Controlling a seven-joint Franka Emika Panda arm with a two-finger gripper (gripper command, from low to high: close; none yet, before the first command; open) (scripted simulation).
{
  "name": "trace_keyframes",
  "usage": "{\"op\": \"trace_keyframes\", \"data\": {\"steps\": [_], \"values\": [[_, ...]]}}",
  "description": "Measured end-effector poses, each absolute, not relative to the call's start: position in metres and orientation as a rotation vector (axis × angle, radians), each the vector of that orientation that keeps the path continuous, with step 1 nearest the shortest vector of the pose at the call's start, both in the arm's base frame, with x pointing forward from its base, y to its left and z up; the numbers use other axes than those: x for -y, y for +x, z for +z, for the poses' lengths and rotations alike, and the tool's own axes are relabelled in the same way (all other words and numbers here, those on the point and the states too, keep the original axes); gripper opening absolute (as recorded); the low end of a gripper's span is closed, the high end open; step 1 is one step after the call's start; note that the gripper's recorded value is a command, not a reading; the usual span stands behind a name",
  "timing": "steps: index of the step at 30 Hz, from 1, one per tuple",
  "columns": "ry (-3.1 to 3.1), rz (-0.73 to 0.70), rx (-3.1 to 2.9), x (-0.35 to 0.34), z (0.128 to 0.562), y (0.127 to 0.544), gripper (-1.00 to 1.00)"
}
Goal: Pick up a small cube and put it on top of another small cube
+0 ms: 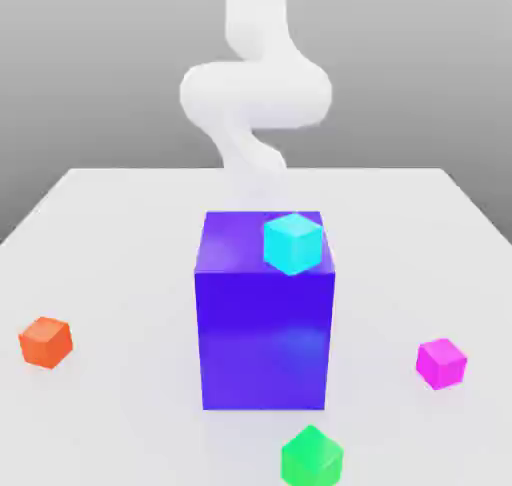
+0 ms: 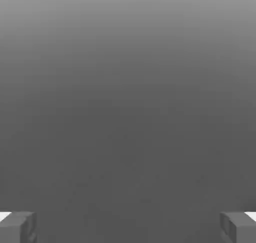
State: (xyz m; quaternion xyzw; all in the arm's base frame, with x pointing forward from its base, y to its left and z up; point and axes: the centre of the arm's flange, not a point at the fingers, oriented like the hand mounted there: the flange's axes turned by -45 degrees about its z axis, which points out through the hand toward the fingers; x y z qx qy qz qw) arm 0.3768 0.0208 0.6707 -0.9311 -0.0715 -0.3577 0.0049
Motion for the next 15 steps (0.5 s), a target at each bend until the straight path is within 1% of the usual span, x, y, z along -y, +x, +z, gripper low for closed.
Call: {"op": "trace_keyframes", "data": {"steps": [3,7,11,15], "values": [[-2.917,-0.994,0.532,-0.053,0.618,0.407,0.0],[-2.864,-0.832,0.924,-0.1,0.545,0.43,0.0],[-2.755,-0.67,1.303,-0.148,0.471,0.435,0.0],[-2.592,-0.506,1.664,-0.194,0.396,0.423,0.0]]}}
